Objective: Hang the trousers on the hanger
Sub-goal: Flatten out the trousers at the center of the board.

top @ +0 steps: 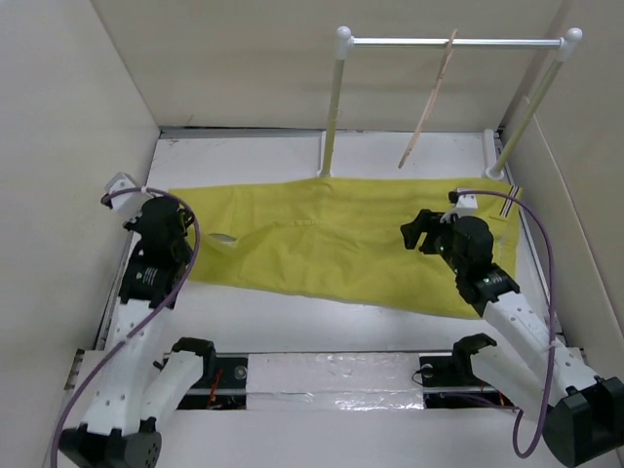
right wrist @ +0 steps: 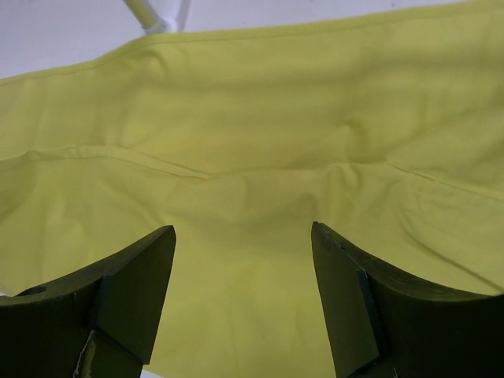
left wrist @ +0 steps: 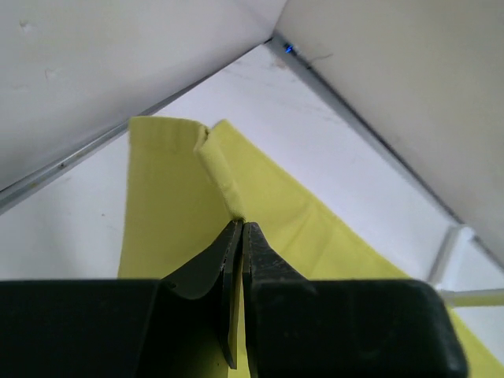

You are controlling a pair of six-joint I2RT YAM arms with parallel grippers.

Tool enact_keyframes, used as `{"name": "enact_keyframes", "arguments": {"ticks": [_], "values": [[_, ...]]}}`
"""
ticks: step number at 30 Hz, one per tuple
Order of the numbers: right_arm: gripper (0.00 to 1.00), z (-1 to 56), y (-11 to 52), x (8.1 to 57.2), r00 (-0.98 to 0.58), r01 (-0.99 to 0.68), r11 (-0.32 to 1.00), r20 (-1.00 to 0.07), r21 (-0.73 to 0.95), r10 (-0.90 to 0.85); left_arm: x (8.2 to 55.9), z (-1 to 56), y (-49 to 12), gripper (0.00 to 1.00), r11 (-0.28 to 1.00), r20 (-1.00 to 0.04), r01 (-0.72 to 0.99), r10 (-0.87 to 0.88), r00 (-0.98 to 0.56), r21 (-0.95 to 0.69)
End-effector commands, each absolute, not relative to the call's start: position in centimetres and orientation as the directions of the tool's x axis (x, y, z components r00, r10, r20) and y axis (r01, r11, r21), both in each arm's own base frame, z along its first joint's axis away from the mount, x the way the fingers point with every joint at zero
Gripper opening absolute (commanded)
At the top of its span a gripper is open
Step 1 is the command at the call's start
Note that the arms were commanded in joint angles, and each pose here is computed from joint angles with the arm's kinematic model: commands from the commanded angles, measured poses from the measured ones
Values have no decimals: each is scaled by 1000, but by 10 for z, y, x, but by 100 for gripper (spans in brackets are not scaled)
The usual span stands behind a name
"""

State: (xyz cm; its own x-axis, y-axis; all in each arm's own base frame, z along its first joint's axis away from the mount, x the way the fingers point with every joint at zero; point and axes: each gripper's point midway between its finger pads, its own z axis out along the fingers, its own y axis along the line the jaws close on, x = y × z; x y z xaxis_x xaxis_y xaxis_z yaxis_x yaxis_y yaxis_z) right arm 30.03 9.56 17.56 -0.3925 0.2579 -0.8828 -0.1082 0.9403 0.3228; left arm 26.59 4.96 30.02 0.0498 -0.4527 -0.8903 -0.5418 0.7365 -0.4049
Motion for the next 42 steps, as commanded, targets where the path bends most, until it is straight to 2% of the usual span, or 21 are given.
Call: {"name": "enact_keyframes", "arguments": {"ticks": [1,3,7,8,10,11,13,14,19,21,24,25,26,28,31,33,34,36,37,40,42], "values": [[76,217,105,314,-261,-157,942,-932,298,252,291,304,60,0,662,-871,-607,-478,112,-441],[76,223,118,313,-259,-199,936,-937,289,235,321,286,60,0,654,-877,-652,-479,36,-384],[76,226,135,303,-255,-251,928,-943,277,212,352,279,62,0,644,-894,-692,-448,4,-326],[76,228,138,301,-246,-262,924,-945,278,214,367,259,68,0,629,-901,-732,-431,-48,-262],[76,229,143,295,-238,-281,919,-948,276,212,385,260,72,0,617,-902,-753,-426,-76,-228],[76,230,144,292,-237,-286,918,-948,276,211,399,236,78,0,600,-898,-784,-418,-134,-163],[76,234,143,288,-219,-288,918,-952,272,213,418,240,80,0,588,-902,-799,-404,-152,-128],[76,235,146,286,-216,-297,915,-953,273,214,428,219,83,0,571,-900,-819,-386,-205,-58],[76,245,153,277,-179,-340,899,-957,276,226,471,233,91,0,548,-918,-836,-346,-194,-29],[76,245,156,276,-182,-348,897,-958,273,221,483,217,95,0,543,-909,-839,-337,-246,25],[78,243,163,276,-190,-363,894,-960,262,204,496,195,99,14,542,-877,-837,-362,-317,79],[78,242,164,276,-192,-366,894,-961,258,199,495,188,100,32,538,-870,-838,-363,-333,96],[79,241,168,275,-200,-381,889,-961,255,190,497,183,97,43,566,-861,-817,-358,-361,107],[79,241,170,276,-202,-387,887,-962,252,186,493,182,96,60,574,-863,-813,-359,-357,98],[76,242,175,274,-203,-405,879,-962,250,180,486,195,90,63,635,-871,-772,-371,-321,14],[70,243,178,271,-204,-418,874,-963,250,177,473,207,93,60,656,-871,-752,-404,-278,-65],[58,245,178,271,-198,-421,872,-964,248,179,468,211,94,55,669,-871,-737,-413,-266,-92],[41,246,179,270,-194,-431,867,-964,250,182,452,205,92,51,682,-841,-713,-473,-262,-162],[20,247,179,269,-191,-436,865,-965,248,181,440,187,100,50,664,-817,-727,-510,-269,-175],[4,248,181,268,-190,-449,860,-966,242,173,418,169,112,50,622,-752,-744,-606,-260,-244],[3,247,183,267,-192,-461,854,-967,240,168,403,150,117,51,583,-712,-763,-659,-242,-280]]}}
